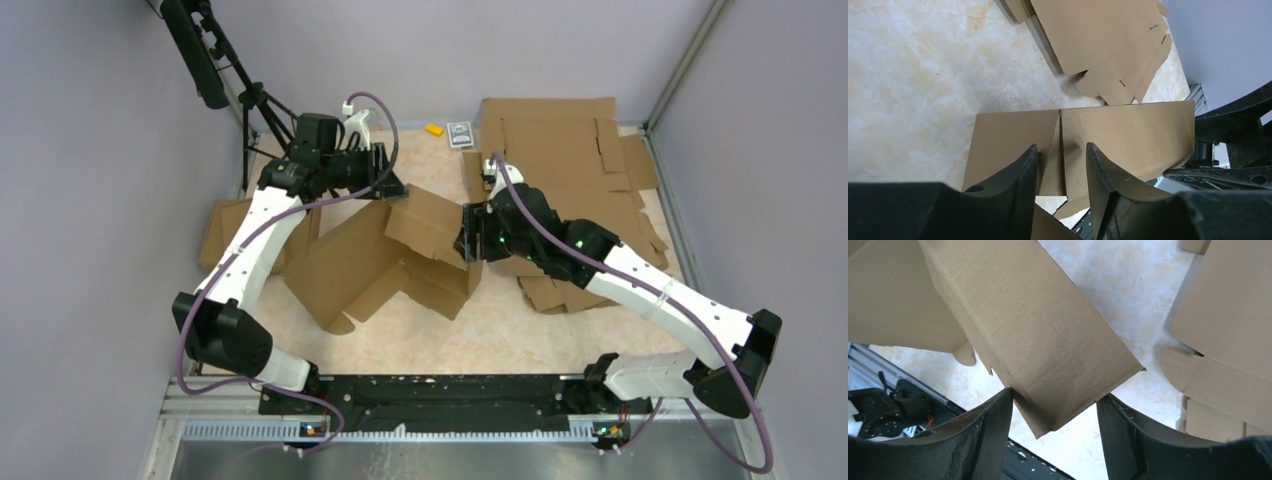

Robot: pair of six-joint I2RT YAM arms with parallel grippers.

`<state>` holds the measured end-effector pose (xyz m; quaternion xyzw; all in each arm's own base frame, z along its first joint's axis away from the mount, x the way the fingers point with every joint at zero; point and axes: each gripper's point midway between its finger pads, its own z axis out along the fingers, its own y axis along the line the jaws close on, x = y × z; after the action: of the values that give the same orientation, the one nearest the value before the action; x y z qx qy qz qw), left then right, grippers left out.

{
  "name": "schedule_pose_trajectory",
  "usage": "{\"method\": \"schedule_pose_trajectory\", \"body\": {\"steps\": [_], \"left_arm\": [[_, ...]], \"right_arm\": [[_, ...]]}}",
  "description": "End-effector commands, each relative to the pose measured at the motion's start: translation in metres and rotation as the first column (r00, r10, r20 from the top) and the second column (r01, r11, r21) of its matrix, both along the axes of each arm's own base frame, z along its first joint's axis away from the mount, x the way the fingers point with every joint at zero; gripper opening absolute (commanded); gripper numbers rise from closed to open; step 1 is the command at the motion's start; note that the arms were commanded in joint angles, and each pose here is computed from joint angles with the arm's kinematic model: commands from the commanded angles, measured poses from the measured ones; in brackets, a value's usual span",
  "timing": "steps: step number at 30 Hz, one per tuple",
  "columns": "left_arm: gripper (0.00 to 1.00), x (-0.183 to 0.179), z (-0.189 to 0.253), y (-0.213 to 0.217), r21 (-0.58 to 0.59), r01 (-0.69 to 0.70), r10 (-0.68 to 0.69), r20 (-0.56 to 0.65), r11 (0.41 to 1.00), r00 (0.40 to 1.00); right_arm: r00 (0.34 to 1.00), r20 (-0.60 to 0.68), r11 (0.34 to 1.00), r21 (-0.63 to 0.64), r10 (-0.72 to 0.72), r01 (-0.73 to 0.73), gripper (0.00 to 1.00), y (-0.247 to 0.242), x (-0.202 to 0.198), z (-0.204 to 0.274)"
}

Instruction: Fold the paper box

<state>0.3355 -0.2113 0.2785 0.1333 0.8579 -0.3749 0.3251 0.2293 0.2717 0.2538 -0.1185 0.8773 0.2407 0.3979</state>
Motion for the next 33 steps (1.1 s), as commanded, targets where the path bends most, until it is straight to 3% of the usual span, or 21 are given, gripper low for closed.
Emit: {"method": "schedule_pose_trajectory", "body": {"steps": [1,9,16,20,27,33], "left_arm": [[0.42,-0.014,-0.03,-0.002,0.047,0.047,-0.043,-0.084,0.998,0.996],[0.43,-0.013,-0.031,-0.004,0.047,0.066,-0.062,-0.08,0.997,0.995],[0.44,-0.014,-0.031,-0.006,0.055,0.087,-0.083,-0.076,0.995,0.994],[0.45,-0.016,-0.033,-0.008,0.06,0.099,-0.094,-0.082,0.993,0.992],[0.46,-0.016,-0.033,-0.008,0.059,0.0,0.011,-0.187,0.998,0.982],[0.45,-0.017,-0.019,-0.014,0.02,-0.056,0.059,-0.194,0.998,0.979]], "right_arm": [[0.999,0.044,0.998,-0.063,-0.023,0.026,0.62,-0.011,0.007,0.009],[0.996,0.078,0.99,-0.138,-0.031,0.042,0.65,-0.015,0.014,0.002],[0.99,0.141,0.986,-0.158,-0.03,0.053,0.49,-0.01,0.024,-0.002],[0.985,0.171,0.984,-0.175,-0.015,0.045,0.44,-0.007,0.026,-0.005],[0.975,0.223,0.982,-0.188,0.016,0.027,0.56,-0.001,0.027,-0.008],[0.97,0.242,0.974,-0.225,0.033,0.022,0.57,-0.004,0.028,-0.012]]}}
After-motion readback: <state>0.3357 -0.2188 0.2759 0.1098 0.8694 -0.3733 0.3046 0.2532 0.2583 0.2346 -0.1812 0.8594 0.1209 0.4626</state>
